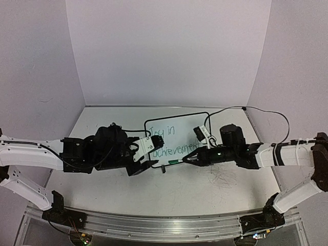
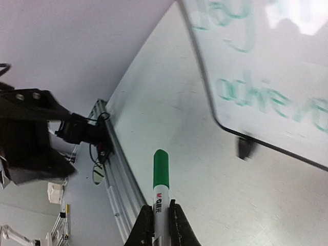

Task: Write a sentence on the whiteboard
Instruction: Insert the whiteboard marker without the cap into the pen cap, then put down the whiteboard marker at the center of the board.

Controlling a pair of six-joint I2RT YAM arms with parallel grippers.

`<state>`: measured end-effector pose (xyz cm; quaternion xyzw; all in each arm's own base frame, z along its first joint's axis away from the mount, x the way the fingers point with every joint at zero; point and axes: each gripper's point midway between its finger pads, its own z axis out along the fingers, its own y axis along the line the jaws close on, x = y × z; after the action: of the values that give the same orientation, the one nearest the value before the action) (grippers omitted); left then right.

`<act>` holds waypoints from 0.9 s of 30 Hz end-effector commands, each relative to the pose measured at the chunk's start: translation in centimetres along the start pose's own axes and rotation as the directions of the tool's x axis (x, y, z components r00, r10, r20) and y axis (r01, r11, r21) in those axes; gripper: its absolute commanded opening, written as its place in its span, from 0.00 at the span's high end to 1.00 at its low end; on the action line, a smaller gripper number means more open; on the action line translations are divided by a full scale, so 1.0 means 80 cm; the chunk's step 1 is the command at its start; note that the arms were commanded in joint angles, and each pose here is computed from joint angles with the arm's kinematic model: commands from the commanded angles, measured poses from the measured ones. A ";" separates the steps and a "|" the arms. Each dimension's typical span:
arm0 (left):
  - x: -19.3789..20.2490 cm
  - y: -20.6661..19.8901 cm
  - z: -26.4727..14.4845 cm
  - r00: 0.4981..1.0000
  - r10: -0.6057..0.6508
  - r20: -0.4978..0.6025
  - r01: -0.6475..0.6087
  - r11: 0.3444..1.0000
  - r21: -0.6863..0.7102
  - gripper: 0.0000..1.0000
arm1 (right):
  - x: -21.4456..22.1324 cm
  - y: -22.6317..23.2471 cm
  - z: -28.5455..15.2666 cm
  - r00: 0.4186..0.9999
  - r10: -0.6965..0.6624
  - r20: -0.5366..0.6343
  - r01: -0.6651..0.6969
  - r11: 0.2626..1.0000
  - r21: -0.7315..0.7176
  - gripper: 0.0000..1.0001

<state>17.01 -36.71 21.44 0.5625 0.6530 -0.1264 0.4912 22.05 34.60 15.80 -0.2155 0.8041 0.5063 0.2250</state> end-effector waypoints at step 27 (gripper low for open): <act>-0.030 0.194 -0.098 0.780 -0.464 0.420 0.617 0.680 -0.395 0.19 | 0.028 -0.195 -0.186 0.961 0.062 0.269 -0.253 0.583 0.772 0.06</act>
<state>24.73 -30.84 30.24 0.2605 0.7161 -0.2014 0.6155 24.71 20.94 4.95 -0.0344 0.9222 0.2866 0.2574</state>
